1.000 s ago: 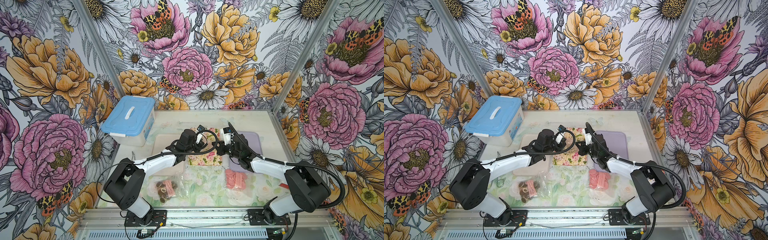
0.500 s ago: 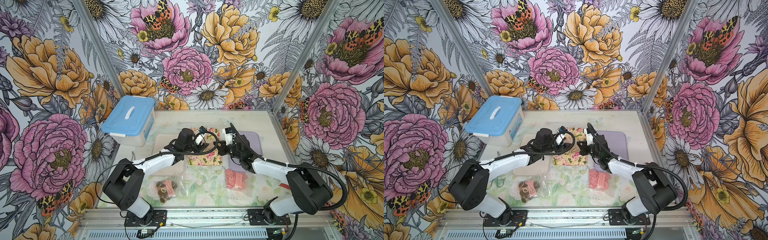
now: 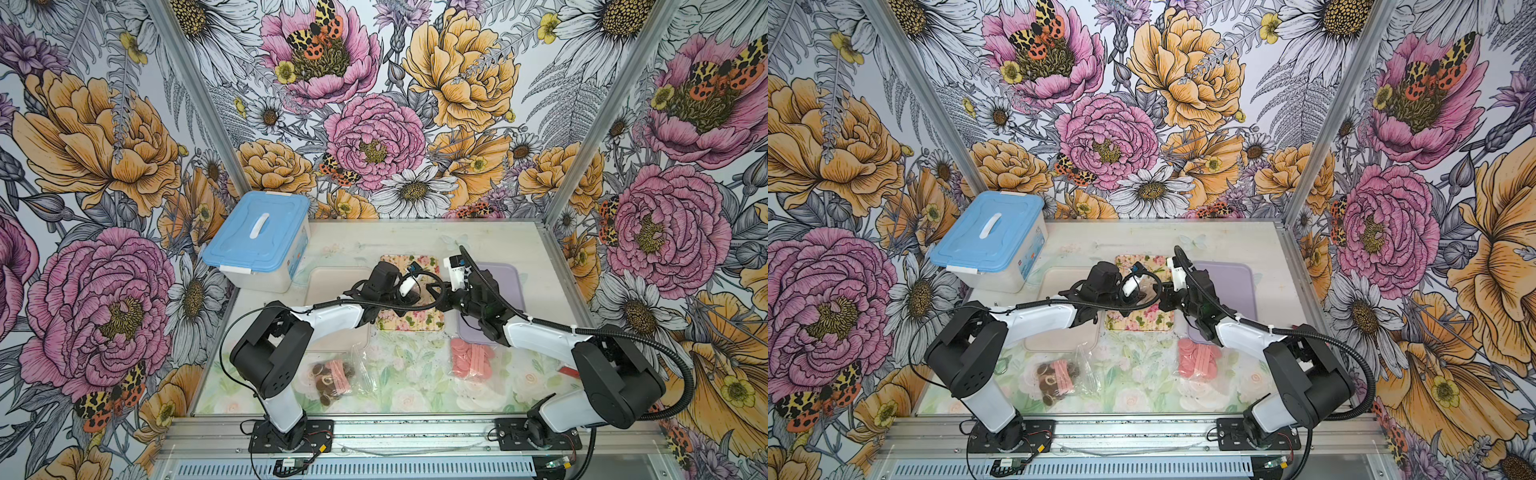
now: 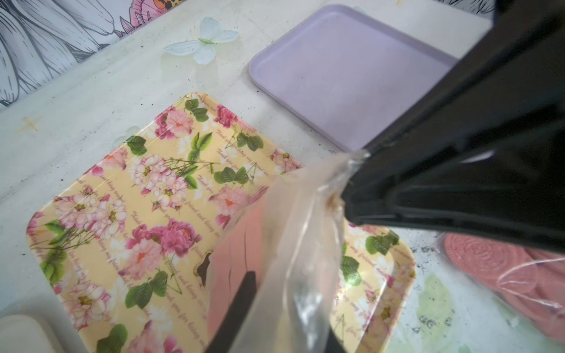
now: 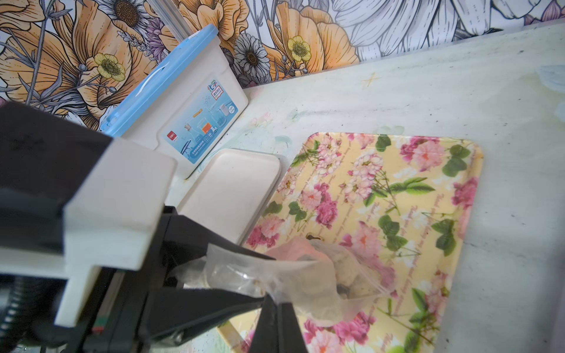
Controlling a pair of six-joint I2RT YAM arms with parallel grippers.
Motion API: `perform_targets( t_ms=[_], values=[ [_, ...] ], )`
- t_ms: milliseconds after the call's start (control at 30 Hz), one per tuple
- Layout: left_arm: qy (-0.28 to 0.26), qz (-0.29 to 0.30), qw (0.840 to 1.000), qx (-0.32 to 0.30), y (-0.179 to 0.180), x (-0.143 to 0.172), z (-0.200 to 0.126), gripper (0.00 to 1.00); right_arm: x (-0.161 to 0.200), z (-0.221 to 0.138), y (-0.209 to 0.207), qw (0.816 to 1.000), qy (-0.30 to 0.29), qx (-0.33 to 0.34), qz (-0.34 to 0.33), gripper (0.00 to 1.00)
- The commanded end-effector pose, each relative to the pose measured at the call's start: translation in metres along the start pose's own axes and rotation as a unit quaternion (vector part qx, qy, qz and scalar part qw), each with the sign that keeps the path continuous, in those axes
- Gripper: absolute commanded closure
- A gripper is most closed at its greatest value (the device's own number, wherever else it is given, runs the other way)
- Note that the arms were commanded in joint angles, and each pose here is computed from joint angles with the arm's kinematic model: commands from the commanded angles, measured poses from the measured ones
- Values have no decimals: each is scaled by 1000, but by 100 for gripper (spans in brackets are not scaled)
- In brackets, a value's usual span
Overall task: Pour cookies out of the ziploc bag
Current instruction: 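Pour the cookies out of the ziploc bag onto the tray.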
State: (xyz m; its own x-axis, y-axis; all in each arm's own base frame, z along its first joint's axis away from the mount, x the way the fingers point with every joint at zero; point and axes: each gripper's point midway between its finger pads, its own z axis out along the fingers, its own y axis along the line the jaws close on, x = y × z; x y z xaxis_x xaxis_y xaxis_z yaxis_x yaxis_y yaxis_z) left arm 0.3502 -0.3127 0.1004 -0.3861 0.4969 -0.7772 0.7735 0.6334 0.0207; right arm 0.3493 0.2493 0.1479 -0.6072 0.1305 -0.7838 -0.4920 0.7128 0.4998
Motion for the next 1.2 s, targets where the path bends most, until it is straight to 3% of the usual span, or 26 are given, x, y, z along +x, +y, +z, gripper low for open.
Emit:
perform_targets(
  t_ms=[0, 167, 367, 467, 767, 1167],
  values=[
    [-21, -6, 998, -62, 24, -18, -1, 99, -16, -2, 3, 1000, -26, -4, -6, 100],
    [-17, -21, 997, -77, 45, -19, 15, 100, -17, -3, 1, 1000, -29, 5, -7, 100],
    [-40, -14, 997, -68, 38, -40, 9, 100, -22, -5, 2, 999, -32, 8, -5, 100],
    [-40, -20, 996, -75, 40, -47, 1, 100, -23, -7, 0, 999, -35, 17, -5, 88],
    [-34, -29, 996, -75, 37, -46, -5, 100, -27, -17, -7, 998, -48, 37, -1, 68],
    [-22, -33, 996, -79, 25, -54, -18, 100, -33, -27, -12, 997, -62, 46, 4, 62]
  ],
)
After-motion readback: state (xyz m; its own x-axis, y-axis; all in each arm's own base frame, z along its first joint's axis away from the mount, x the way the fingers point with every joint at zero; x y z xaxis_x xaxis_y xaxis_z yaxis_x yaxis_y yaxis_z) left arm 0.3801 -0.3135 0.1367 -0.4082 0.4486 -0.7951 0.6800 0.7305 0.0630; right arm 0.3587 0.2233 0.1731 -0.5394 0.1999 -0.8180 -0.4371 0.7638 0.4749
